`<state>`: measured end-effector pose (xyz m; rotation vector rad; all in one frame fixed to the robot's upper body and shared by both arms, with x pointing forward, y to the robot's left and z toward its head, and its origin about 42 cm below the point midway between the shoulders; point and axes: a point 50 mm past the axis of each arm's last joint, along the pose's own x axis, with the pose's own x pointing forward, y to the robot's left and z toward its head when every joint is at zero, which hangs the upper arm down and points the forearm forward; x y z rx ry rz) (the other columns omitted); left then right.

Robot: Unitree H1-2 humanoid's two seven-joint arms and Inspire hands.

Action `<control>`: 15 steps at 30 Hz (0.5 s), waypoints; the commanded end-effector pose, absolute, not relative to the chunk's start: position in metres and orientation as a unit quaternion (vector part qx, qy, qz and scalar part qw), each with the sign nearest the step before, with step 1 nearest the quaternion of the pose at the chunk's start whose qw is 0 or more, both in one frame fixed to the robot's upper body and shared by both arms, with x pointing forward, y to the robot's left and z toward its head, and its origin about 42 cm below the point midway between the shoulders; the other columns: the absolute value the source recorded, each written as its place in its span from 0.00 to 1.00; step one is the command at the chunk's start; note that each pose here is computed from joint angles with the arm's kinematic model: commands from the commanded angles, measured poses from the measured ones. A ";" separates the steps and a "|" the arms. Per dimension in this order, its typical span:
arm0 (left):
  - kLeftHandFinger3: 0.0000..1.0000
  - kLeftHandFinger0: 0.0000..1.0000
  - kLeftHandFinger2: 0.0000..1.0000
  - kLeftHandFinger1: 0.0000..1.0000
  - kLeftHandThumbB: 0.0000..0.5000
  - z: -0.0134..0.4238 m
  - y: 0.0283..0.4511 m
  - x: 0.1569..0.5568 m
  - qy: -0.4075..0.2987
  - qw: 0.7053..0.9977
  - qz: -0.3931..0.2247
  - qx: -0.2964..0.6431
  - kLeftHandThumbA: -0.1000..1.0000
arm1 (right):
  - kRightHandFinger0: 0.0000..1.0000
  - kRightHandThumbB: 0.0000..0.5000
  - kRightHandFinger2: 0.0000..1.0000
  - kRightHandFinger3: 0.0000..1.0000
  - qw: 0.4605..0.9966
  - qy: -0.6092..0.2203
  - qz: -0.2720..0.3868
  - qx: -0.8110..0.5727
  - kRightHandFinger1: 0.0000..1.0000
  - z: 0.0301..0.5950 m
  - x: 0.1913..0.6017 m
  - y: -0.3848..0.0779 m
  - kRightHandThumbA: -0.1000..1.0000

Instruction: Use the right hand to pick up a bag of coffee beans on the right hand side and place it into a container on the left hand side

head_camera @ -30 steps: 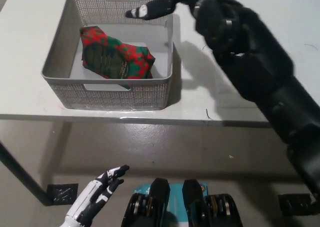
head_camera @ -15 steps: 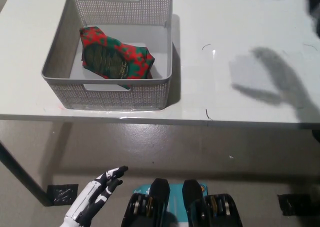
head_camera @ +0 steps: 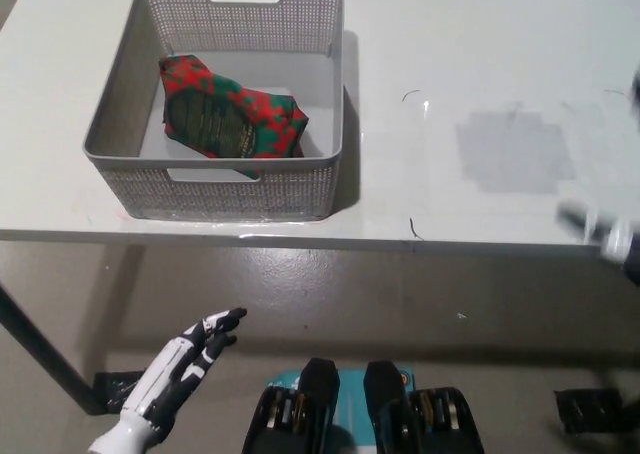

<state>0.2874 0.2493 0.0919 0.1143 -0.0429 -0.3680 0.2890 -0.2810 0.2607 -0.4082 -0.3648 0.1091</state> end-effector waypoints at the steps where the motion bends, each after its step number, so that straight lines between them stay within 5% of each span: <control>1: 1.00 1.00 1.00 1.00 1.00 0.110 0.259 0.300 -0.055 0.982 -0.175 0.050 0.87 | 1.00 0.53 1.00 1.00 0.962 -0.245 0.065 -0.102 1.00 0.219 0.257 -0.276 0.96; 15: 1.00 1.00 1.00 1.00 1.00 0.108 0.268 0.302 -0.060 0.984 -0.161 0.041 0.86 | 1.00 0.49 1.00 1.00 0.986 -0.065 0.119 0.095 1.00 0.104 0.202 -0.232 1.00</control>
